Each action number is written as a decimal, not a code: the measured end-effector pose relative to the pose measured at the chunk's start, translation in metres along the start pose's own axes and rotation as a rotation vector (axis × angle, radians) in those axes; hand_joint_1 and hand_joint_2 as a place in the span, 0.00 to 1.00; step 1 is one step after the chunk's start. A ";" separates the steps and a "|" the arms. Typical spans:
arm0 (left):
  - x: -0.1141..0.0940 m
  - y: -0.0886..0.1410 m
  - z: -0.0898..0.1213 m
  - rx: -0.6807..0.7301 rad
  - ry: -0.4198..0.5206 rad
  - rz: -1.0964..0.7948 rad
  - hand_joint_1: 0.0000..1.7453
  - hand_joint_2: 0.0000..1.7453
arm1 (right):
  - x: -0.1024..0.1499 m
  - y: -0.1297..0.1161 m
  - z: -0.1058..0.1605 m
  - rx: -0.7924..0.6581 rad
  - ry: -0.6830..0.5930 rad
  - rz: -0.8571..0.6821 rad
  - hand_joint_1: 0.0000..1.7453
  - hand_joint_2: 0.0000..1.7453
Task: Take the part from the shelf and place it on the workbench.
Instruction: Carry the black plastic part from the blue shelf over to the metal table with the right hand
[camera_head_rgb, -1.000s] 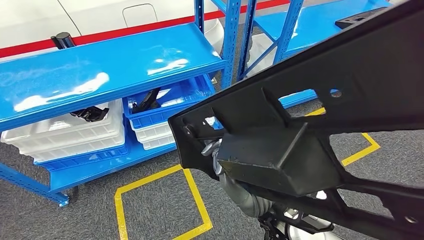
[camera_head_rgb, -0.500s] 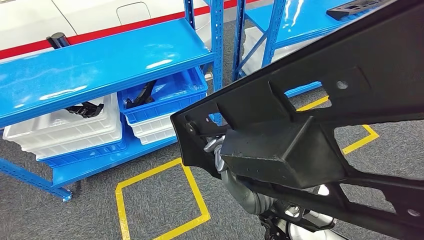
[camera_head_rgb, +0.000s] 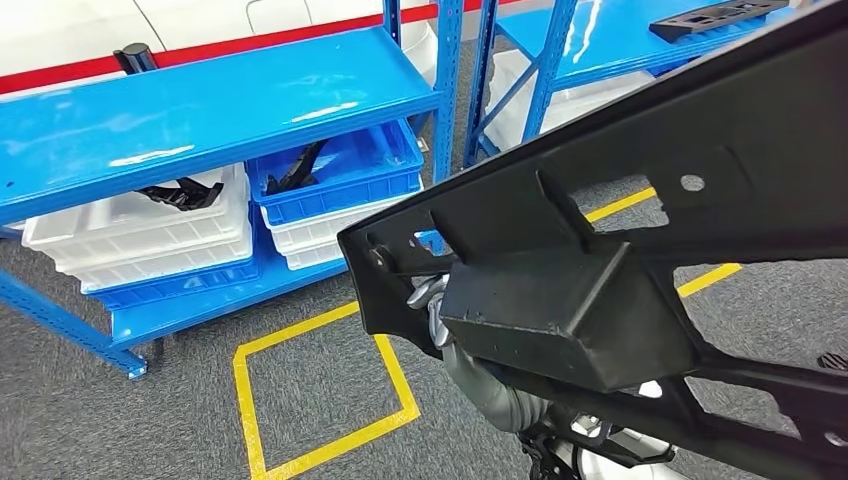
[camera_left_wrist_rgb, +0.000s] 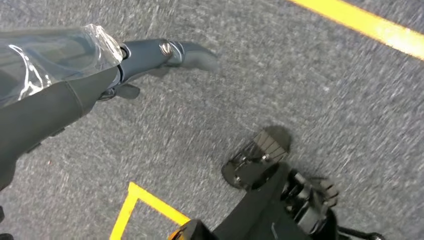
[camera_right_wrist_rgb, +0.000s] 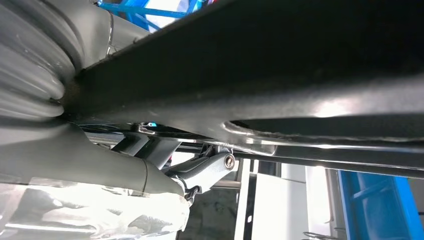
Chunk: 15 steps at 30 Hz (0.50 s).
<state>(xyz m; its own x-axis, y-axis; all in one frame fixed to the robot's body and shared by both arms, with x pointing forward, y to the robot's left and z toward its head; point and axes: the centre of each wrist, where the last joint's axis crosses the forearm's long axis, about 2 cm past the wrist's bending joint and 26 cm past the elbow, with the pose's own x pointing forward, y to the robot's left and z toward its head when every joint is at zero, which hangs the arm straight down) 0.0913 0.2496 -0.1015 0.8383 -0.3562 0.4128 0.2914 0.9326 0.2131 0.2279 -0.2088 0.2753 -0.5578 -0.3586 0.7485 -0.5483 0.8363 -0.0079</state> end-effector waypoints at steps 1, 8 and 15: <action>0.000 0.000 0.000 0.000 0.000 0.000 0.00 1.00 | 0.000 0.000 0.000 0.000 0.001 0.000 1.00 1.00; 0.000 0.000 0.000 0.000 0.000 0.000 0.00 1.00 | 0.001 0.000 -0.001 0.000 -0.004 0.001 1.00 1.00; -0.001 -0.001 0.000 -0.001 0.002 0.000 0.00 1.00 | 0.000 0.000 0.000 -0.004 -0.003 0.000 1.00 1.00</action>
<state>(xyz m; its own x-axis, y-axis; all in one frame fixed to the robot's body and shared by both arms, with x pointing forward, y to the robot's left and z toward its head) 0.0897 0.2495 -0.1018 0.8393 -0.3563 0.4106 0.2920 0.9326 0.2123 0.2276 -0.2088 0.2757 -0.5600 -0.3600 0.7462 -0.5459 0.8378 -0.0055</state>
